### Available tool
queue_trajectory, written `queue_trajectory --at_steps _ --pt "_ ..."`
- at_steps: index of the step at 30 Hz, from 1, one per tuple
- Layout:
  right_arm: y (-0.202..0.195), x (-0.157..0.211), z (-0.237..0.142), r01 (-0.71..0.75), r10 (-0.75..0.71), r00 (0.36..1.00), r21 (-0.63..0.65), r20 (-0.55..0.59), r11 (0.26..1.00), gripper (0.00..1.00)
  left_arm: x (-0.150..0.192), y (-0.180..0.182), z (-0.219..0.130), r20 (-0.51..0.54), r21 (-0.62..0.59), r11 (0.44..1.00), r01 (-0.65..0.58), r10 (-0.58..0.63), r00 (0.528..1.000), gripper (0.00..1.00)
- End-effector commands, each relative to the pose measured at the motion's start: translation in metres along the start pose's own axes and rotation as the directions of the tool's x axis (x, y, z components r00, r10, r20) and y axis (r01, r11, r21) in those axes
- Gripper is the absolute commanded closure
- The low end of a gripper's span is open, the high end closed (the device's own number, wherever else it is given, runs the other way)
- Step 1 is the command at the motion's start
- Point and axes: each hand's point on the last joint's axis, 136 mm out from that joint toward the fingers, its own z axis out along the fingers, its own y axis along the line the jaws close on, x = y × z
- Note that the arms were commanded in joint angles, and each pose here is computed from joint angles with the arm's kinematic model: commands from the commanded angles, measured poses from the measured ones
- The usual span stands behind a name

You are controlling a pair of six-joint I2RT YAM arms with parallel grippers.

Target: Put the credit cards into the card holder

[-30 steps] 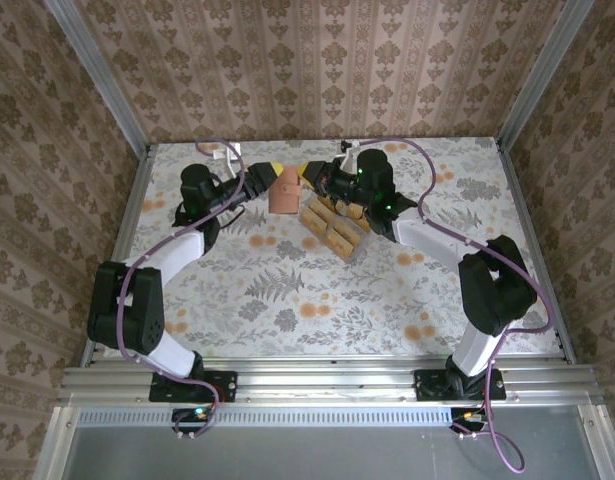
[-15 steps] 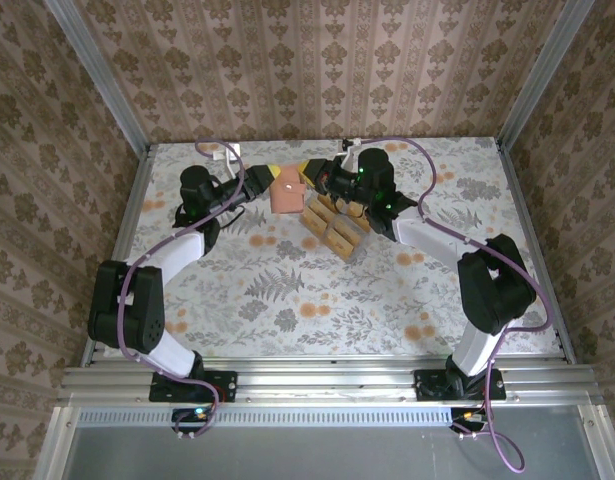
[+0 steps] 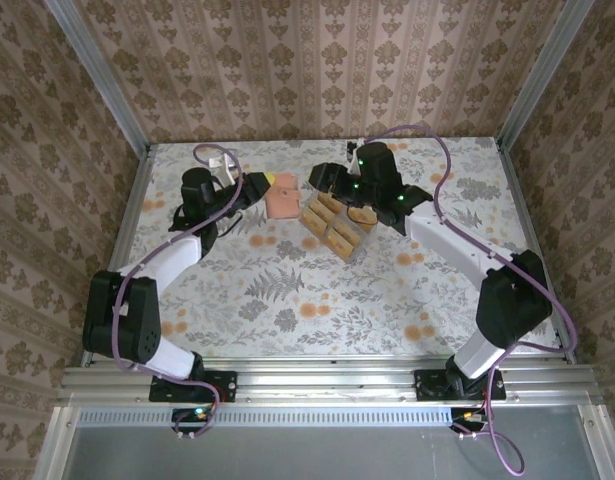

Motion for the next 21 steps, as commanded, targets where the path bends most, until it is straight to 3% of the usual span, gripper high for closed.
queue_trajectory --at_steps 1,11,21 --pt "-0.014 0.024 -0.006 0.170 -0.161 0.984 0.151 -0.074 0.974 0.37 0.001 0.006 -0.003 0.011 -0.080 0.996 -0.050 0.051 0.999 1.00" --pt "0.014 0.052 0.020 0.334 -0.315 0.940 0.157 -0.134 0.929 0.25 0.009 -0.002 0.008 -0.032 -0.089 0.994 -0.067 0.064 0.997 1.00" --pt "0.011 0.059 0.047 0.360 -0.333 0.929 0.192 -0.158 0.913 0.26 0.009 -0.011 0.010 -0.031 -0.067 0.996 -0.057 0.055 0.998 1.00"
